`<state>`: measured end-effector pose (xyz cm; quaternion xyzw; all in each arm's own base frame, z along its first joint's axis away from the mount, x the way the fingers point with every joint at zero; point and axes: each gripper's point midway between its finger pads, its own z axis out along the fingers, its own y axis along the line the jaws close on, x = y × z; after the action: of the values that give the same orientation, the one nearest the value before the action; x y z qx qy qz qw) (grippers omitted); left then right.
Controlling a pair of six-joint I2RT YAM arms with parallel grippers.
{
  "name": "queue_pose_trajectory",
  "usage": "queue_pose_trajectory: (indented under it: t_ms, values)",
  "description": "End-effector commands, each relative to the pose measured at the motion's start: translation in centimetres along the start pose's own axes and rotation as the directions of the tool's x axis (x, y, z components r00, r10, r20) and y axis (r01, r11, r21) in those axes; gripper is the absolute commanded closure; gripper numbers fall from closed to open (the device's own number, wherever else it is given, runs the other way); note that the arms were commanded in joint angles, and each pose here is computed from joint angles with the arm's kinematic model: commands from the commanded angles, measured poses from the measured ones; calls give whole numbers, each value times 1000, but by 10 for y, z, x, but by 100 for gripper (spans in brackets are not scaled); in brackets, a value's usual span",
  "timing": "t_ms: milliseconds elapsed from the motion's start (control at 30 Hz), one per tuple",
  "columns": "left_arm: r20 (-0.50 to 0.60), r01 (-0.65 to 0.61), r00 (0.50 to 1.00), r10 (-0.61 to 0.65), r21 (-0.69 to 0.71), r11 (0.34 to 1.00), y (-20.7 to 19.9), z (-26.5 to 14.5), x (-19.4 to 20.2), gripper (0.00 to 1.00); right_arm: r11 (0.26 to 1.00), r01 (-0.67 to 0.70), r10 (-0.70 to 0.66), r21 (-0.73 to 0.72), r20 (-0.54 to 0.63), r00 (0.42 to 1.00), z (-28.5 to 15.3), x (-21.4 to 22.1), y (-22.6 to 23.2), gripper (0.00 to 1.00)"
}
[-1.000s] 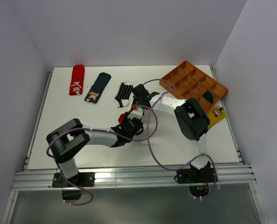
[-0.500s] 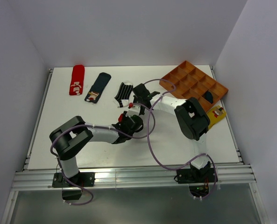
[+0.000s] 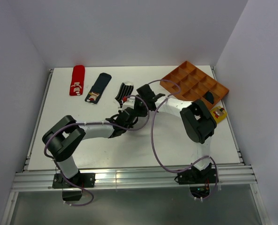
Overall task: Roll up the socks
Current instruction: Roll the sock at the center of the board.
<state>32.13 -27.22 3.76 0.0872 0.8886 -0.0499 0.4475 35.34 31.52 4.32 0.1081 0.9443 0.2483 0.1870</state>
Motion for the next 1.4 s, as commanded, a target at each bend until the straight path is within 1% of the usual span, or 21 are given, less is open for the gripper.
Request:
queue_pose_trajectory:
  t_ms: [0,33,67,100,133,200,233,267,333,367,433,500,600,800,1000,1100,1200,1267,1367]
  values:
    - [-182,128,978,-104,121,984,-9,-9,22,99,999,-7,10,-38,99,995,-30,-21,8,51]
    - [-213,162,969,-123,177,971,-17,-14,21,99,999,-11,17,-47,132,991,-37,-27,11,50]
    - [-247,195,957,-150,167,967,-9,-13,23,99,999,-23,28,-38,138,990,-37,-26,6,50]
    - [-259,240,947,-190,177,954,-9,-15,19,99,999,-24,31,-46,154,988,-42,-29,8,49]
    - [-298,274,933,-202,224,935,-16,-19,21,99,998,-39,46,-46,164,985,-42,-30,6,49]
    - [-332,356,903,-271,227,907,-9,-18,17,99,998,-46,53,-51,161,986,-40,-24,3,49]
    - [-372,398,880,-295,240,885,-6,-19,20,99,997,-54,64,-62,165,984,-41,-25,5,49]
    - [-374,430,873,-314,282,858,-11,-18,12,99,997,-54,63,-64,156,986,-38,-21,3,49]
    - [-441,519,820,-365,305,799,-10,-20,16,99,996,-56,66,-74,152,986,-35,-18,6,48]
    - [-443,555,804,-396,322,767,-11,-19,10,99,995,-55,67,-80,143,987,-33,-15,7,48]
    - [-475,604,768,-430,311,734,-3,-17,15,99,994,-60,72,-86,140,988,-30,-14,8,48]
    - [-502,644,738,-450,326,692,-4,-18,16,99,994,-59,72,-94,144,987,-29,-16,11,48]
    - [-527,679,704,-475,306,667,2,-16,23,99,994,-62,75,-90,148,986,-24,-17,13,48]
    - [-552,709,672,-494,287,644,5,-12,30,99,996,-66,72,-53,127,989,-11,-13,12,48]
    - [-562,721,658,-502,277,635,6,-8,32,99,996,-78,81,-36,92,993,1,-2,8,47]
    - [-578,731,643,-503,267,627,5,-5,37,99,997,-77,78,-16,84,993,6,2,3,47]
    - [-589,740,635,-500,278,612,2,-4,39,99,998,-70,69,5,62,996,13,9,-2,48]
    - [-592,743,631,-501,275,611,2,-3,41,99,998,-66,65,21,43,997,18,13,-5,48]
    - [-600,744,627,-497,271,611,1,-2,44,99,998,-61,60,32,32,998,21,16,-8,52]
